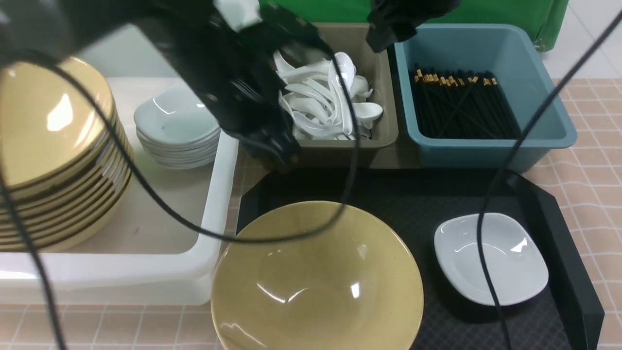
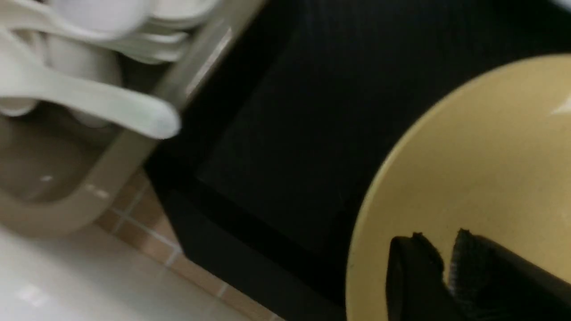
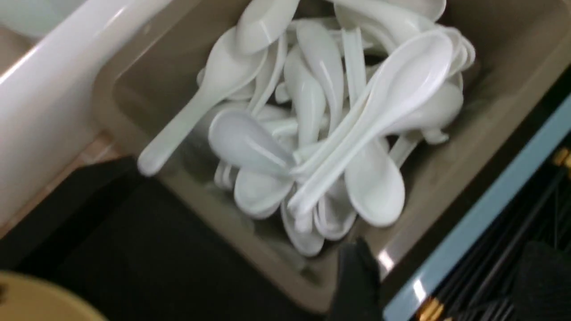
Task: On brown table put chopsticks spoon bowls plates into blue grey white boxes.
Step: 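Grasp the large bowl on the tray by its rim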
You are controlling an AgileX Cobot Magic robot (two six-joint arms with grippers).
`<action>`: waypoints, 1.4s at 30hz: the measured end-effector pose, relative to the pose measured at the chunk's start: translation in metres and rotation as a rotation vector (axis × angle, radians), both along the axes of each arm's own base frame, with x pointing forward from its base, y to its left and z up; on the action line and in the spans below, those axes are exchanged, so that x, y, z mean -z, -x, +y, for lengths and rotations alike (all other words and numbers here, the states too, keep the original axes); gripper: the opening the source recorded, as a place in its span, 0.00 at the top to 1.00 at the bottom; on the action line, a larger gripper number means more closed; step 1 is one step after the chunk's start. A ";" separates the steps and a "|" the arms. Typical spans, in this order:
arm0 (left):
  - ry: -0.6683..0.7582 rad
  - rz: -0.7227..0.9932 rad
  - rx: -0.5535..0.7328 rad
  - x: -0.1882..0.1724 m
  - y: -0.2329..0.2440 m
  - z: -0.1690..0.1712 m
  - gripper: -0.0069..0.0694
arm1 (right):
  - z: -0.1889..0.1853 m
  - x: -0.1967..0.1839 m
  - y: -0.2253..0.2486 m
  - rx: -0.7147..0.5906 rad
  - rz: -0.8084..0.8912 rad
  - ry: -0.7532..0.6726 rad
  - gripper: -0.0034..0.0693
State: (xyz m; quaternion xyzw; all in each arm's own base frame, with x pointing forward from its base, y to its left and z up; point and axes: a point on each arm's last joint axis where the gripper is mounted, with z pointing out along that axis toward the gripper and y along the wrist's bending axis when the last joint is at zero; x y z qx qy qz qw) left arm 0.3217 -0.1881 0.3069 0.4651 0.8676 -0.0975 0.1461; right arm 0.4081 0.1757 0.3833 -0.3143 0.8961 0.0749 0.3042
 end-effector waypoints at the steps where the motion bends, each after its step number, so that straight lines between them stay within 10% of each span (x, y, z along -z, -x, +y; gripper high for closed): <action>1: -0.032 0.007 0.007 0.007 0.000 -0.007 0.71 | -0.004 -0.004 0.009 -0.002 0.009 0.006 0.33; 9: -0.097 0.017 -0.020 0.046 -0.016 -0.022 0.33 | -0.037 -0.011 0.081 -0.035 0.058 0.109 0.48; 17: -0.127 0.100 -0.021 0.083 -0.026 -0.029 0.28 | -0.059 -0.008 0.118 -0.021 0.070 0.190 0.58; 21: -0.106 0.184 -0.021 0.099 -0.025 -0.034 0.34 | -0.061 -0.010 0.121 -0.013 0.059 0.197 0.62; 28: -0.094 0.285 -0.008 0.096 -0.017 -0.033 0.81 | -0.061 -0.010 0.120 -0.011 0.046 0.192 0.62; 42: 0.351 0.093 -0.294 -0.033 -0.019 0.065 0.90 | -0.043 -0.047 0.127 -0.110 -0.091 0.113 0.65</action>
